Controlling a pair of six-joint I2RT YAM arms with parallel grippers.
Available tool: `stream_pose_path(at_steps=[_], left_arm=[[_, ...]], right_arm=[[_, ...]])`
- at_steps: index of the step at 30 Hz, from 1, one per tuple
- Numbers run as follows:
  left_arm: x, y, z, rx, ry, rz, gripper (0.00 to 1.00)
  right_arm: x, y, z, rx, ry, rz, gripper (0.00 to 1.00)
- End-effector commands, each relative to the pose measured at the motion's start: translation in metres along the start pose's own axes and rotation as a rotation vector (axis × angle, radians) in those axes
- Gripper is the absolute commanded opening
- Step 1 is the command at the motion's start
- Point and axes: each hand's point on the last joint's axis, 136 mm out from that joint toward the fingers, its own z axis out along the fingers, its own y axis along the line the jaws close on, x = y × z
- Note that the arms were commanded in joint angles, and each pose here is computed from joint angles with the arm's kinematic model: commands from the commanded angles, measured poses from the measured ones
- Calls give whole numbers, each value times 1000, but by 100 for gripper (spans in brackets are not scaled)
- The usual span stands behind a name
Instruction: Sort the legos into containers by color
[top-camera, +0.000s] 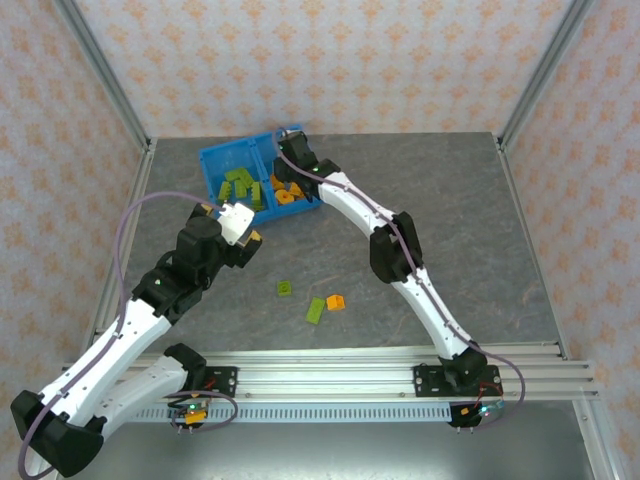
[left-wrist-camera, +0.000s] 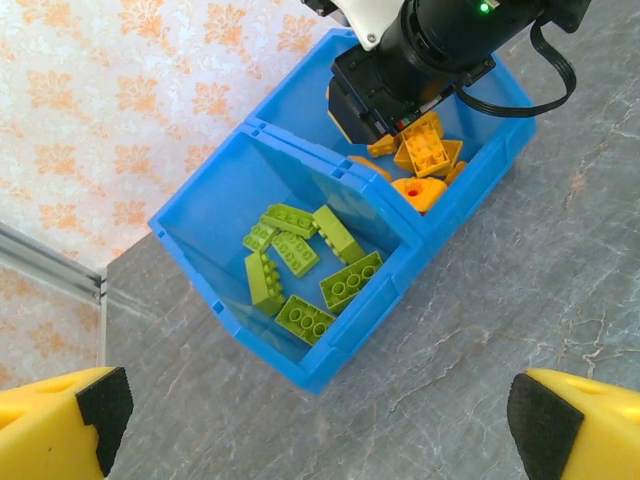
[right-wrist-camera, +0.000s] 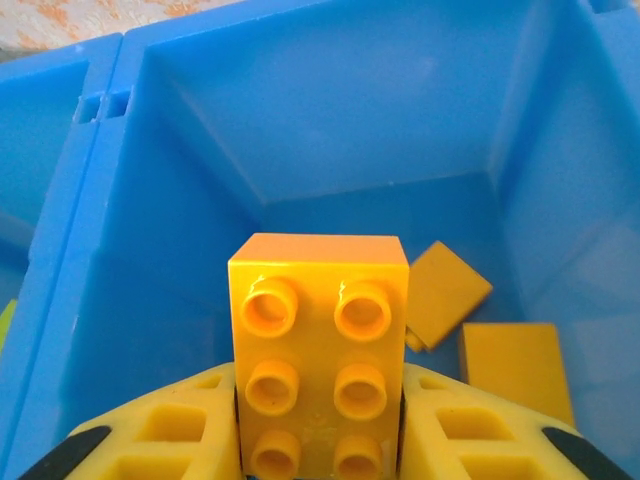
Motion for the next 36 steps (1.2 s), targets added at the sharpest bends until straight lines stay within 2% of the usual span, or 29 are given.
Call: stream_pose_path(at_steps=[1,6,11,18,22,26,28,30,32,36], left_arm=[[0,9,-1,-47,-2,-18,100],[-2,11,-2,-55,-18,-34,100],[0,8,-1,-37,-16,-27,100],[2,13,3,-68,-18,-68,100],[8,29,8,-137,16,-164,100],[5,47,5,-190,33,-384,100],[-3,50,-1,-176,37,-495,100],[-7,48,-7,-145,66,-662,100],[-1,36,-5,-98,117,-780,100],[24,-14,10,46,274,-995,99]], right_arm=[[-4,-6,-1,13,9,14,37],[-19,3,-13,-30,-13,25,47],[-44,13,-42,-69,-41,29,49],[-85,29,-114,-130,-83,12,50],[-88,30,-166,-165,-74,-16,53],[-62,33,-228,-260,-24,-58,59],[-38,28,-258,-294,25,-26,62],[-15,27,-295,-356,43,28,65],[13,24,-321,-402,67,59,69],[76,10,-354,-425,171,79,78]])
